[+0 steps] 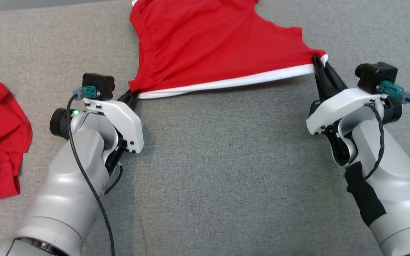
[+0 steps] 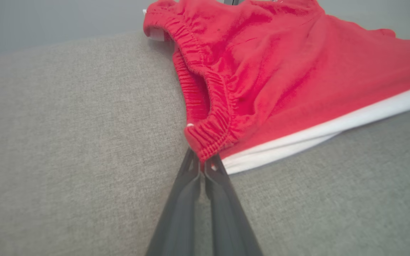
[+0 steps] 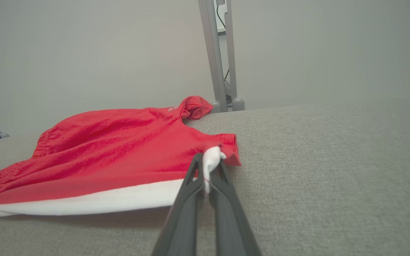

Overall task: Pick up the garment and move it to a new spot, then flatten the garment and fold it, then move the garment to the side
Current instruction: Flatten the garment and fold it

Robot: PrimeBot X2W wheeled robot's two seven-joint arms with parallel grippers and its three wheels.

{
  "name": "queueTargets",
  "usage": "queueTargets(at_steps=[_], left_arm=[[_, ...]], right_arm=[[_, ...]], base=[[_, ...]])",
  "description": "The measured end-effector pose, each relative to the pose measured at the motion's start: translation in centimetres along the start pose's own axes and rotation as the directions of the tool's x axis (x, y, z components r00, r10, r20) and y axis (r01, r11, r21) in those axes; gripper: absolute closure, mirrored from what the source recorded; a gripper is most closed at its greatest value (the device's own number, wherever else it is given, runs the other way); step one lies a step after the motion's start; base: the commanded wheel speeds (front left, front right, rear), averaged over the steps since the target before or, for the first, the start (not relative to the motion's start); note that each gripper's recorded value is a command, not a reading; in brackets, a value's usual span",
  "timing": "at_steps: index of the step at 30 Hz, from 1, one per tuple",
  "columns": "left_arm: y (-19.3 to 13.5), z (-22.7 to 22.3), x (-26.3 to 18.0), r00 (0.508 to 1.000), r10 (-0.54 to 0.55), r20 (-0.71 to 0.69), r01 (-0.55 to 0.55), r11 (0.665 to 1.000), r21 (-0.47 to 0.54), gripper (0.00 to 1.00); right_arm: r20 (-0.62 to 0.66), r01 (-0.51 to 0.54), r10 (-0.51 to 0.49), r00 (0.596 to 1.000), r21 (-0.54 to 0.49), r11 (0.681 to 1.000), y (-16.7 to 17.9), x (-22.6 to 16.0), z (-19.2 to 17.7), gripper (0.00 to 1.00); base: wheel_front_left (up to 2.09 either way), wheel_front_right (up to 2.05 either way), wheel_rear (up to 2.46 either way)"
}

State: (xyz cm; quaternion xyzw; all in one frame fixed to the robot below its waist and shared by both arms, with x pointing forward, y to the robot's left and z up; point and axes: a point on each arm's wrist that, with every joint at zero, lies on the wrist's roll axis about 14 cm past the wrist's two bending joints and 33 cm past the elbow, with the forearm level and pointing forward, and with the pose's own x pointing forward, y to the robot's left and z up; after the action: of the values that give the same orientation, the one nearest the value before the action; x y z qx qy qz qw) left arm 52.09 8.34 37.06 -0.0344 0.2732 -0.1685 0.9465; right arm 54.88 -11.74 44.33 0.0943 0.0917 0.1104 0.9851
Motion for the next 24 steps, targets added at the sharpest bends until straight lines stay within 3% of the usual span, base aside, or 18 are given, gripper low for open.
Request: queueTargets(at_steps=[24], left_arm=[[-1.9, -1.8, -7.8, 0.998, 0.006, 0.059, -0.012, 0.994, 0.104, 1.0]], right_arm=[[-0.089, -0.071, 0.057, 0.994, -0.165, 0.984, 1.0, -6.7, -0.5, 1.0]], base=[[0.0, 0.0, 0.0]])
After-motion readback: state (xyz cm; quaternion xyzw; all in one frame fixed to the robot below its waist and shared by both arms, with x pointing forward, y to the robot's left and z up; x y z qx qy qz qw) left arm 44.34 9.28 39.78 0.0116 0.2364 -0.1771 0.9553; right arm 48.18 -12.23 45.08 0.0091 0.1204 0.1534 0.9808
